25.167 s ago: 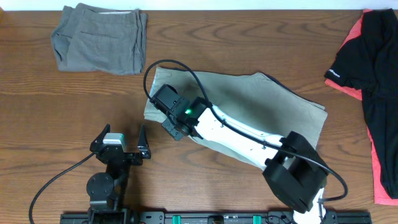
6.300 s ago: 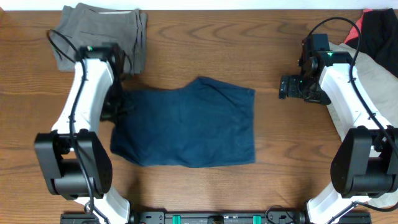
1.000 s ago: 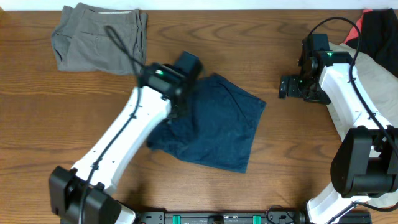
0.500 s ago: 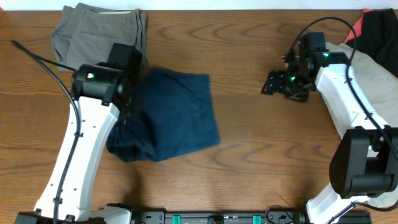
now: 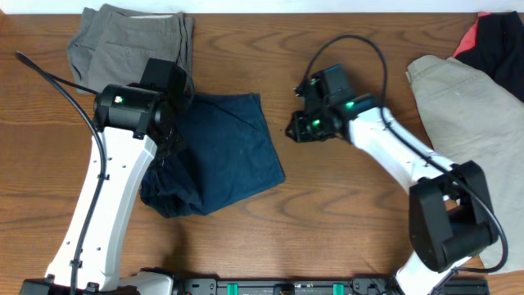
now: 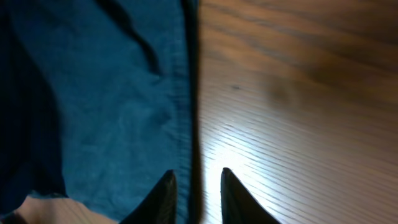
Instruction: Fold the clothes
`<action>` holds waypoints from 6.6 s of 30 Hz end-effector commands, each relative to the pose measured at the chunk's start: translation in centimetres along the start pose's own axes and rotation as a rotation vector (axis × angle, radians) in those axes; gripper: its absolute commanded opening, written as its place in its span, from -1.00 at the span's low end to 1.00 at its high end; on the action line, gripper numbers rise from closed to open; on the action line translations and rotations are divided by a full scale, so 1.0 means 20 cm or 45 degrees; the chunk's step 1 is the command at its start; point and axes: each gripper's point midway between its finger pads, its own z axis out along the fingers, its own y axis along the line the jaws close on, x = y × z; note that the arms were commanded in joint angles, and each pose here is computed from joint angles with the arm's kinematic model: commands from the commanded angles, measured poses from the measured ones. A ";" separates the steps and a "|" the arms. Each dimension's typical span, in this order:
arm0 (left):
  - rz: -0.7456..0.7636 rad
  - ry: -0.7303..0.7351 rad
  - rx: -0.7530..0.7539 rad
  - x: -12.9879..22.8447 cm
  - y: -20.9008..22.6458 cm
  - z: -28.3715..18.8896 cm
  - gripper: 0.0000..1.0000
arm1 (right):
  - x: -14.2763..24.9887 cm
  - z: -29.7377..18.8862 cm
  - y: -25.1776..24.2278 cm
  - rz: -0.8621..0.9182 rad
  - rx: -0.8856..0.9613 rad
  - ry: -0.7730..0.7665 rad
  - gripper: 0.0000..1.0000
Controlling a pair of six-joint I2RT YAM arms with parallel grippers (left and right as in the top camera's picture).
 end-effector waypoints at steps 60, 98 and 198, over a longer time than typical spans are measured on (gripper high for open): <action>0.492 0.173 0.428 0.26 -0.95 0.23 -0.42 | 0.16 0.35 -0.23 0.270 -0.120 0.274 -0.67; 0.364 0.541 0.143 0.34 -0.40 0.60 -0.35 | 0.24 0.01 0.27 -0.131 -0.113 0.330 -0.52; 0.182 0.338 0.441 0.42 -0.28 0.37 0.95 | -0.34 -0.84 -0.64 0.356 0.484 -0.410 0.98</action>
